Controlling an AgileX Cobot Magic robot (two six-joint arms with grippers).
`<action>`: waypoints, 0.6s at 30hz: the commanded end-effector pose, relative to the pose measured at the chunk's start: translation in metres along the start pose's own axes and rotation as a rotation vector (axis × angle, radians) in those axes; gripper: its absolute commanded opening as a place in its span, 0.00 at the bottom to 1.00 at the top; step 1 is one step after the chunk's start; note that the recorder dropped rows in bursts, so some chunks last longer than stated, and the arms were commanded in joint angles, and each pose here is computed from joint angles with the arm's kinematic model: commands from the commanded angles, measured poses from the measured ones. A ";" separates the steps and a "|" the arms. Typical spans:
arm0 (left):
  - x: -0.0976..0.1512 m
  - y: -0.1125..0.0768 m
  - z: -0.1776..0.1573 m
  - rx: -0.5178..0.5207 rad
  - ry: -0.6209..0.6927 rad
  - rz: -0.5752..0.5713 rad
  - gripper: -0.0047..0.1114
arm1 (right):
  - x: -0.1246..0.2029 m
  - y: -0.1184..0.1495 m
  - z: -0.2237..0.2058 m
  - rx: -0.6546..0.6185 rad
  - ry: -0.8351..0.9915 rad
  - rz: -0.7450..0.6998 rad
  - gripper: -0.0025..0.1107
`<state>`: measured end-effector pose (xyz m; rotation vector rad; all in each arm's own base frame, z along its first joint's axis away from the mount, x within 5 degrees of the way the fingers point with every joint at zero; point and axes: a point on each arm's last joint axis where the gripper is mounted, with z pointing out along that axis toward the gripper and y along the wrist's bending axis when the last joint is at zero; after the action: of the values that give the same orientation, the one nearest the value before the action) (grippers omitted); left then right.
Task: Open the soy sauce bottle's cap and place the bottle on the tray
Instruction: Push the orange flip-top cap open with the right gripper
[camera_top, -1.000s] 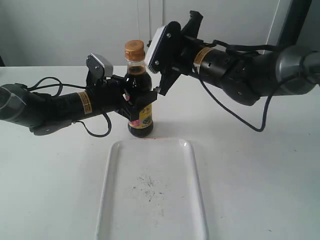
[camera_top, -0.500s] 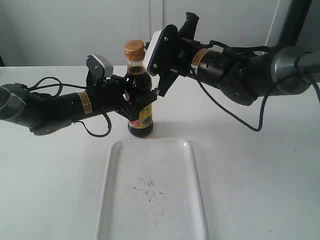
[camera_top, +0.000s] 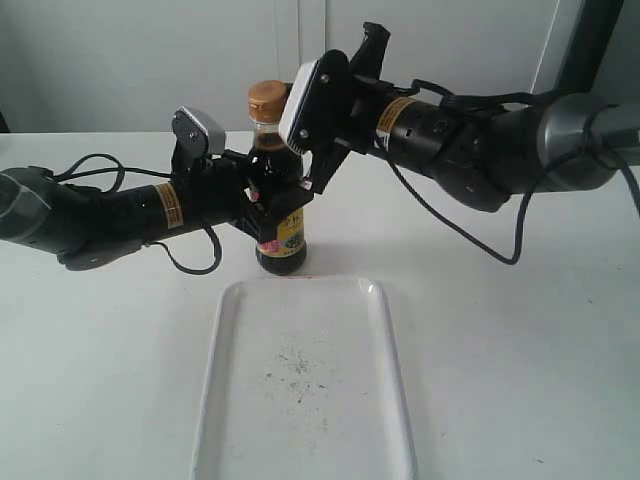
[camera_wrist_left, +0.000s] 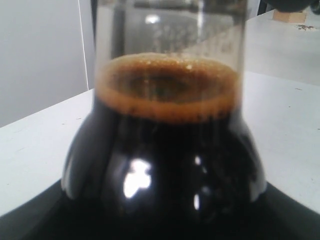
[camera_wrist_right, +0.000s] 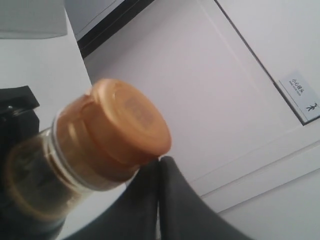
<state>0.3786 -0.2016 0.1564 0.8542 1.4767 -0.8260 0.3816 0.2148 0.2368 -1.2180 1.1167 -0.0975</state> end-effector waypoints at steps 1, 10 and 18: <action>0.001 -0.001 0.000 0.011 0.019 0.019 0.04 | -0.008 0.002 0.001 -0.016 -0.053 -0.041 0.02; 0.003 -0.001 0.000 0.007 0.037 0.023 0.04 | -0.036 -0.016 -0.008 0.054 -0.225 -0.029 0.02; 0.003 -0.001 0.000 0.012 0.040 0.027 0.04 | -0.074 -0.039 -0.031 0.039 -0.389 0.112 0.02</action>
<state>0.3791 -0.2011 0.1562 0.8672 1.4770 -0.8172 0.3428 0.2223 0.3106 -1.1056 0.8186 0.1472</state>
